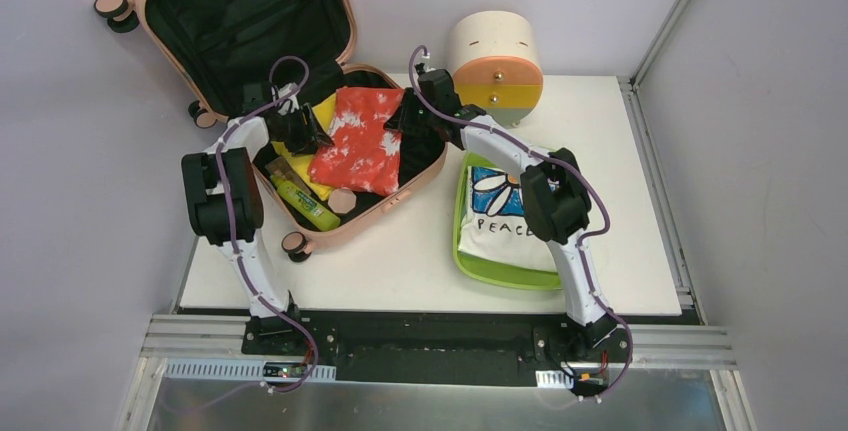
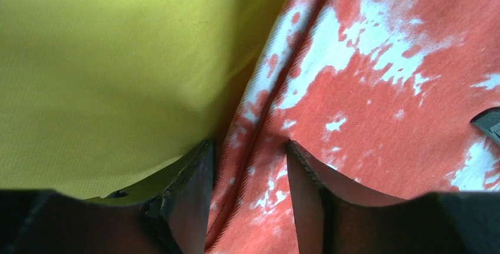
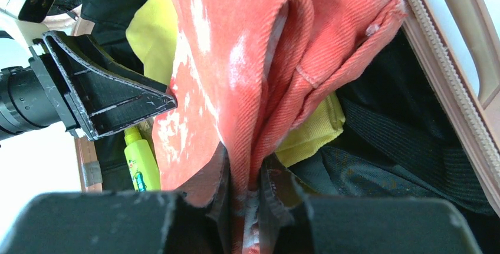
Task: Open, take out, and arrange the luggage
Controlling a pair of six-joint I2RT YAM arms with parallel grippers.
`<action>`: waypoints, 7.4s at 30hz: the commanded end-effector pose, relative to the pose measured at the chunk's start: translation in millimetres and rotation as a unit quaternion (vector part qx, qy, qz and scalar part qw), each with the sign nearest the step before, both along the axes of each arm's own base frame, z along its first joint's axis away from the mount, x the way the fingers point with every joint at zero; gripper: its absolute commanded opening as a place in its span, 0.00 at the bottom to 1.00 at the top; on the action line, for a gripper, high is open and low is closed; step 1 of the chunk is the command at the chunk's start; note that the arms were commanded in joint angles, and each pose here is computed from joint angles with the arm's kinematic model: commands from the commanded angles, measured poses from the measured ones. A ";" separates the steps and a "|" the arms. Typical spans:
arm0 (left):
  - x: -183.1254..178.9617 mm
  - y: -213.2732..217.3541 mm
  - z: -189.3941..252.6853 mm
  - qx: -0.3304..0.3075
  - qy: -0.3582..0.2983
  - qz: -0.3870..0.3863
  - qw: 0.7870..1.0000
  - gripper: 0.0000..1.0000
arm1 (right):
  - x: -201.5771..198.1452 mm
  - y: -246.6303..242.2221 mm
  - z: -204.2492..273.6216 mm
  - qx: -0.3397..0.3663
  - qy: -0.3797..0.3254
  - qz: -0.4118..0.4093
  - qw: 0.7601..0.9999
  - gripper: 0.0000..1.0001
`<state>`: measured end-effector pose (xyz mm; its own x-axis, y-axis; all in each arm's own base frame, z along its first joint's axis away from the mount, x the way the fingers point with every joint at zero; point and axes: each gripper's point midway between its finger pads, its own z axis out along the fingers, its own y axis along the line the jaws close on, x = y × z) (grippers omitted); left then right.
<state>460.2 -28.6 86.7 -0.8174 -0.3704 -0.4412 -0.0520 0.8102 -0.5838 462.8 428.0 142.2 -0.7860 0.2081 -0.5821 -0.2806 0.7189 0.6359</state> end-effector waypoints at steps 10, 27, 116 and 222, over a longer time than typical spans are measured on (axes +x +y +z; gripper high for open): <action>-6.4 -25.3 51.8 -0.043 -0.046 -0.028 0.998 0.00 | 7.6 15.0 69.7 0.054 -0.076 0.015 0.996 0.00; -46.3 -23.3 122.1 -0.025 -0.096 0.052 0.994 0.00 | -15.4 8.8 153.3 0.085 -0.136 0.004 0.987 0.00; -181.8 -366.5 42.0 0.010 -0.039 -0.075 0.996 0.08 | -161.0 -350.6 -6.0 -0.148 0.084 -0.068 0.983 0.25; -50.6 -60.6 1.2 0.507 -0.060 -0.261 0.820 0.79 | -189.0 -363.5 111.7 0.008 0.024 -0.418 0.908 0.59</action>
<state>402.9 -100.3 92.2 -0.6875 0.5478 -0.4766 0.4378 0.8364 0.3298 261.4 60.1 222.0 -0.4058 0.7613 -0.5057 0.4568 0.6482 0.6092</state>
